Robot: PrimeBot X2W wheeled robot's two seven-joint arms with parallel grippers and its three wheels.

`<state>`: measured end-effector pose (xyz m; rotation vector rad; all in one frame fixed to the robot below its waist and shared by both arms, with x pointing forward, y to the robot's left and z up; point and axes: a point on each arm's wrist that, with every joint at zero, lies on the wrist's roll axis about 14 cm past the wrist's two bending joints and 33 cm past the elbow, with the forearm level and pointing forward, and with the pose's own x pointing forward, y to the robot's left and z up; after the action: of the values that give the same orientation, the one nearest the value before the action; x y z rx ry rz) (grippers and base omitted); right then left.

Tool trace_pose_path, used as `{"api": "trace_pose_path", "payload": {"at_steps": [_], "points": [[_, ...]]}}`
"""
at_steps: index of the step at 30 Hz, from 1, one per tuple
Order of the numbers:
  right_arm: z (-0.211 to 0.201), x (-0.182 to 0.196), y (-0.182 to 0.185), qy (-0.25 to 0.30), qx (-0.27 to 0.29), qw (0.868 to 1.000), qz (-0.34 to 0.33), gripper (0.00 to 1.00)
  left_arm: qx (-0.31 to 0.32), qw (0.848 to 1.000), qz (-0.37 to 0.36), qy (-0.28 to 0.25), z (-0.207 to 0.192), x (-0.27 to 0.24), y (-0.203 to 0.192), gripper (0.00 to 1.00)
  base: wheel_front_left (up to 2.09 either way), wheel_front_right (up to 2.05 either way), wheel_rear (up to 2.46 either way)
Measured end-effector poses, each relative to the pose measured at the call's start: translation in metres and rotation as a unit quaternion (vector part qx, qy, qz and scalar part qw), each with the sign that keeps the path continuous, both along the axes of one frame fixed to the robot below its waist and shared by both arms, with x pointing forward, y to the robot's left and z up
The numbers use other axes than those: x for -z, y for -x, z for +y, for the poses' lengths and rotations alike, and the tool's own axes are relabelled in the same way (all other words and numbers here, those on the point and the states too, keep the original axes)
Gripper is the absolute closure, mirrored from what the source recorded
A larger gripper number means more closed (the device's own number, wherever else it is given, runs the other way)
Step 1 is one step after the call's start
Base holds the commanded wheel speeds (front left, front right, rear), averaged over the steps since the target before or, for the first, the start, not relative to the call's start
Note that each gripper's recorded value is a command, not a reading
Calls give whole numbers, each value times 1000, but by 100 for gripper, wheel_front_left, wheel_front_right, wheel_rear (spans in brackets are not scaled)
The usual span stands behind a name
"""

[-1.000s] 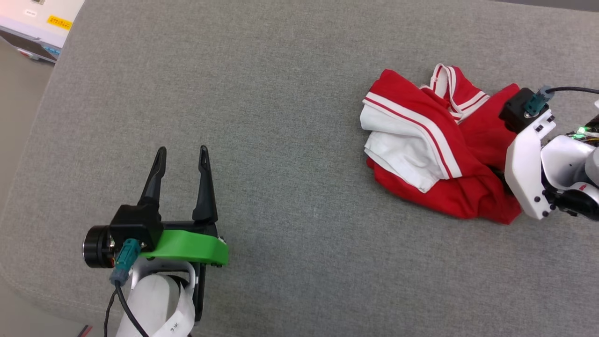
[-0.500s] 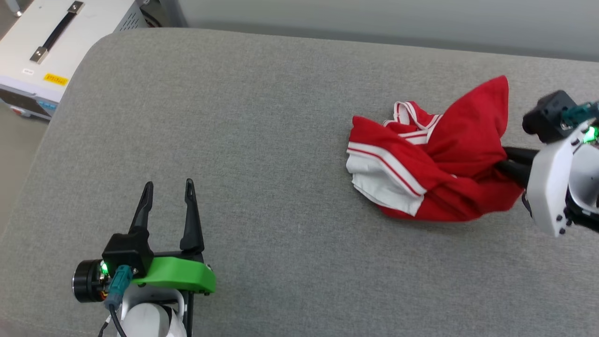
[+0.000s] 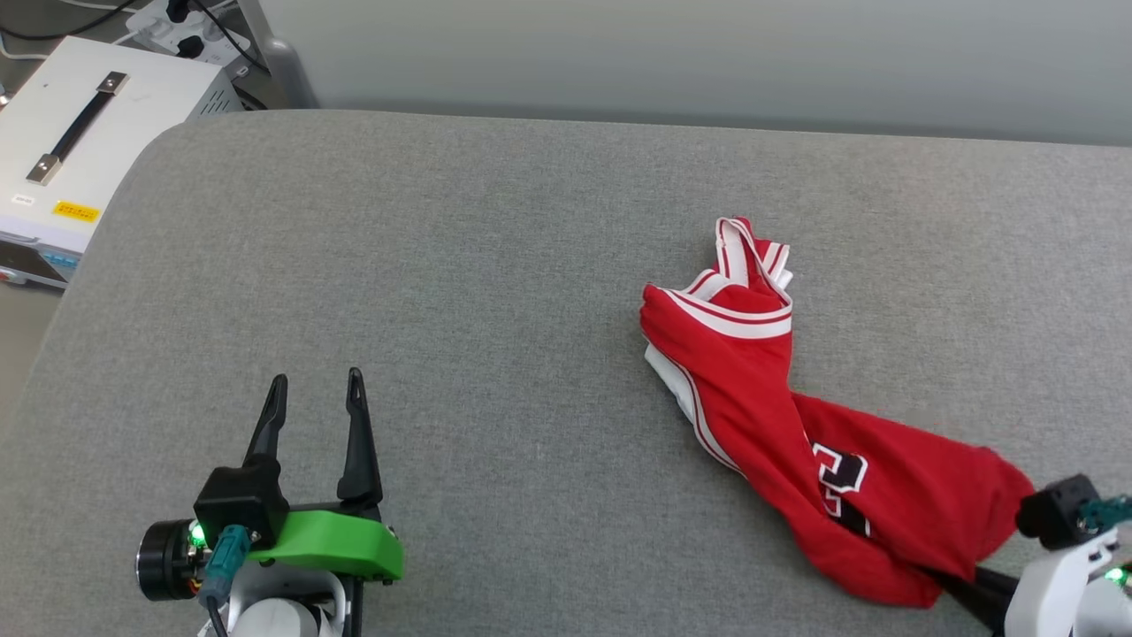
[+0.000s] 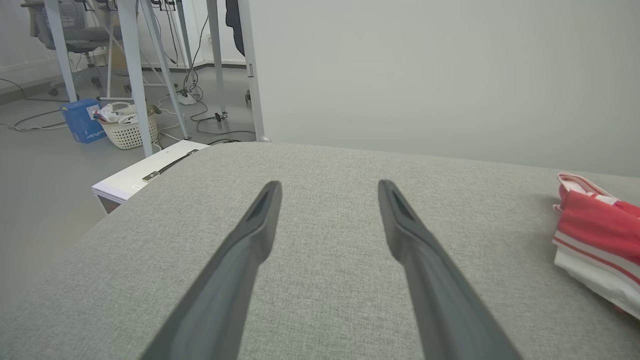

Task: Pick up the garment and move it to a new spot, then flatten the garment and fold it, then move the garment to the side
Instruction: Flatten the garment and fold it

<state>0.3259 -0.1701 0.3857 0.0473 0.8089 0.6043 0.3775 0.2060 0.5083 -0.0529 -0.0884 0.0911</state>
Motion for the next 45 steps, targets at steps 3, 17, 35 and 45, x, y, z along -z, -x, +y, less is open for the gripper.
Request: {"api": "trace_pose_path", "payload": {"at_steps": [3,17,35,45], "points": [[6,16,15,-21,28,999,24,100,0,1000,3,0,0,2,0,0,0,0,0],[-22,-114,-78,-81,117,956,-255,0,8,1000,1,-8,-4,0,4,0,0,0,0],[43,-124,-189,83,-43,989,-115,0,9,1000,-2,-10,-4,2,-33,0,0,0,0],[81,-43,-216,164,-103,980,37,0,-10,1000,15,-2,4,16,-47,0,0,0,0]]}}
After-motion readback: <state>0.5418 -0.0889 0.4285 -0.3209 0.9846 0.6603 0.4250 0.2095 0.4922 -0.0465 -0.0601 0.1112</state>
